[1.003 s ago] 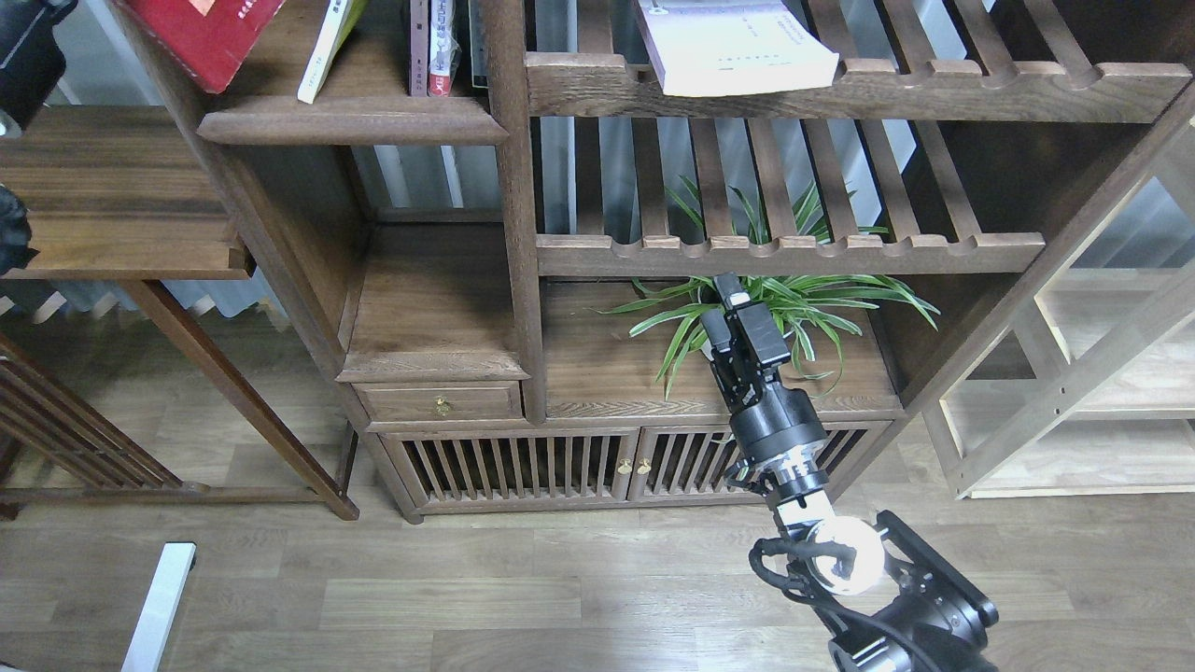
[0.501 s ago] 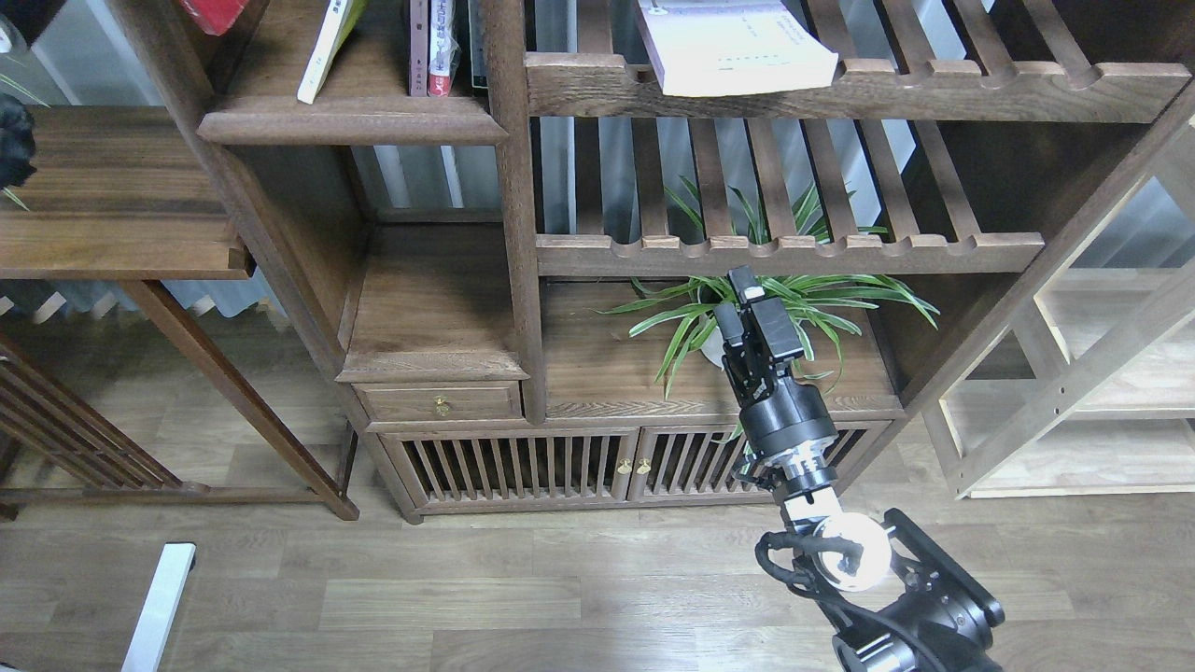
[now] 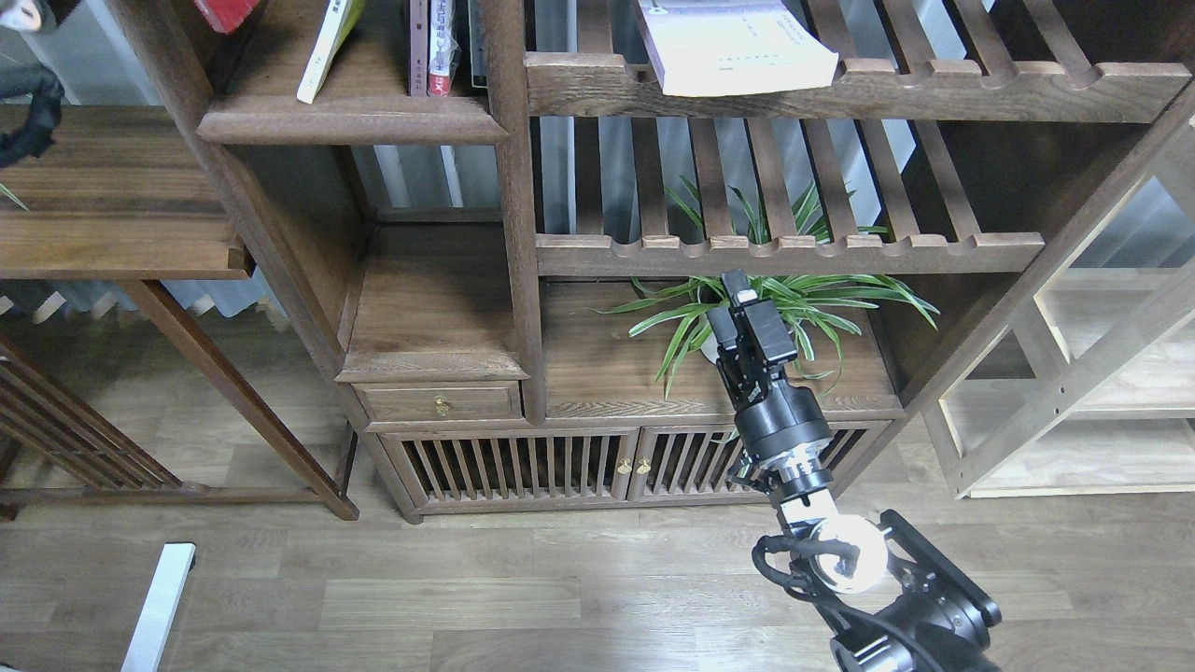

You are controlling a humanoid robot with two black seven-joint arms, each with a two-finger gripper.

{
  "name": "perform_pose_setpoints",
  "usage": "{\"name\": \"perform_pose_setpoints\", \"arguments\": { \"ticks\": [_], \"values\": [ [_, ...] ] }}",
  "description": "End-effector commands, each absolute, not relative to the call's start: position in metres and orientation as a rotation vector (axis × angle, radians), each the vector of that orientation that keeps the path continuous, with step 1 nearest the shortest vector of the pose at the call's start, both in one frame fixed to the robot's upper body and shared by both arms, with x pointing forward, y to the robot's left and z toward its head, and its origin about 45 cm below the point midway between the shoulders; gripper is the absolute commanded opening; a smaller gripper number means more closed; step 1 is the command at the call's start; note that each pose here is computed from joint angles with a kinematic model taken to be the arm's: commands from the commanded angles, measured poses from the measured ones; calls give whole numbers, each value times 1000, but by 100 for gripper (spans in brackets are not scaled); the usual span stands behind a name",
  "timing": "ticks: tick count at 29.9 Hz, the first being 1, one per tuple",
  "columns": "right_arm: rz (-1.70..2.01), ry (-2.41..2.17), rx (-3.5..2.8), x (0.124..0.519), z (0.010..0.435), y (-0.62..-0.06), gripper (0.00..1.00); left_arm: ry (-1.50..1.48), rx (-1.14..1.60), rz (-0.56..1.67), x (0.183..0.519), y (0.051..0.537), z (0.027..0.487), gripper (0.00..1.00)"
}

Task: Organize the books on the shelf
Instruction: 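Push the red book onto the upper shelf with the left gripper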

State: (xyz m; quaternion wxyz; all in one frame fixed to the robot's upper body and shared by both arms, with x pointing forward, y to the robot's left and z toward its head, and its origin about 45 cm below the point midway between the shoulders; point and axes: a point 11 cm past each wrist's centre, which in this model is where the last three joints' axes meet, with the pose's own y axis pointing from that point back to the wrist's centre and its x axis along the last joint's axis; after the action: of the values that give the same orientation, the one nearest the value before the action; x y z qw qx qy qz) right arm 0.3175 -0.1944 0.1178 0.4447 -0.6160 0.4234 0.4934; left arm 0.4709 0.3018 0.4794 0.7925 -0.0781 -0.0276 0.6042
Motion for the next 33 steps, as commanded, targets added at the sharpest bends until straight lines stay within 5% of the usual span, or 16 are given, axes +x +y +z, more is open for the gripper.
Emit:
{"name": "perform_pose_setpoints", "arguments": {
  "ticks": [1, 24, 33],
  "values": [
    [1222, 1054, -1520, 317, 117, -196, 83, -57, -172, 1290, 484, 291, 484, 0],
    [1226, 1065, -1503, 313, 113, -199, 82, -30, -172, 1336, 511, 289, 481, 0],
    [1239, 1079, -1489, 306, 107, -201, 82, -8, -145, 1333, 518, 277, 462, 7]
  ]
}}
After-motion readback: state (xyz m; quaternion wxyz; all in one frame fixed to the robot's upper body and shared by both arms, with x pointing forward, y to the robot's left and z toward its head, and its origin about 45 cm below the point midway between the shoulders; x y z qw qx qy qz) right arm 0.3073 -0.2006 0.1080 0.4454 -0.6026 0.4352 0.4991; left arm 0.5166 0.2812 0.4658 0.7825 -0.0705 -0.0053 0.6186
